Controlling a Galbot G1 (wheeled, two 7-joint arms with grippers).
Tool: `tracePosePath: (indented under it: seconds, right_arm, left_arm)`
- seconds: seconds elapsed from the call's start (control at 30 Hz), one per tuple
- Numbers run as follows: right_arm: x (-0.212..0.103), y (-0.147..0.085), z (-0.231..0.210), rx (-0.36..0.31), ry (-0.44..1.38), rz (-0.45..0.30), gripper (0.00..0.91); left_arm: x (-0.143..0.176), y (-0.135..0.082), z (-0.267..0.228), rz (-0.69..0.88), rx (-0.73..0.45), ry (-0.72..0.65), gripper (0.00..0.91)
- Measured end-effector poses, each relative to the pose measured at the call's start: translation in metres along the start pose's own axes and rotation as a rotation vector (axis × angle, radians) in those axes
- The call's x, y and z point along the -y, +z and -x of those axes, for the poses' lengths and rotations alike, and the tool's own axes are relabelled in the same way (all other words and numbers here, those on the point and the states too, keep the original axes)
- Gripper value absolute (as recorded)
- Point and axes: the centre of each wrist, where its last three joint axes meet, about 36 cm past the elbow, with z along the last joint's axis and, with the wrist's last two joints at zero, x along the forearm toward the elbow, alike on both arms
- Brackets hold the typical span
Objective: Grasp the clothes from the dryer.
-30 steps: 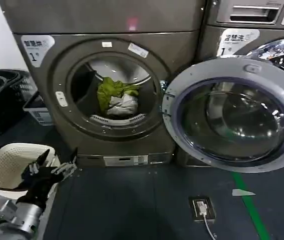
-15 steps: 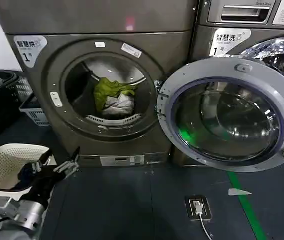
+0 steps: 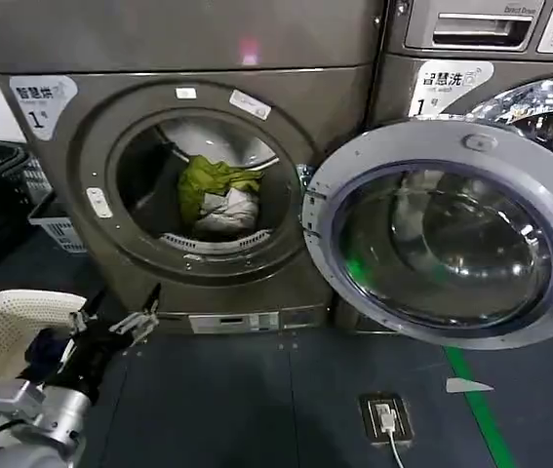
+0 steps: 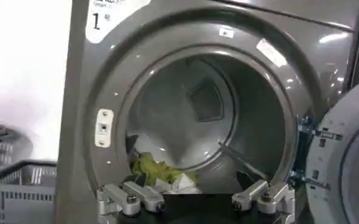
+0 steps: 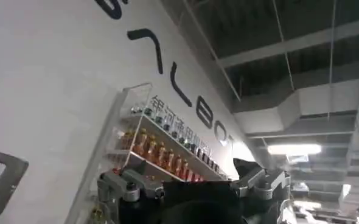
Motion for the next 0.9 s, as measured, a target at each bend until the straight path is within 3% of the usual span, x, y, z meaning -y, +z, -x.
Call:
tracePosePath:
  seconds: [0.9]
  right_arm:
    - [0.0005, 0.0025, -0.0021, -0.001, 0.0, 0.002, 0.907]
  left_arm:
    - [0.0003, 0.0021, 0.0013, -0.003, -0.009, 0.008, 0.907]
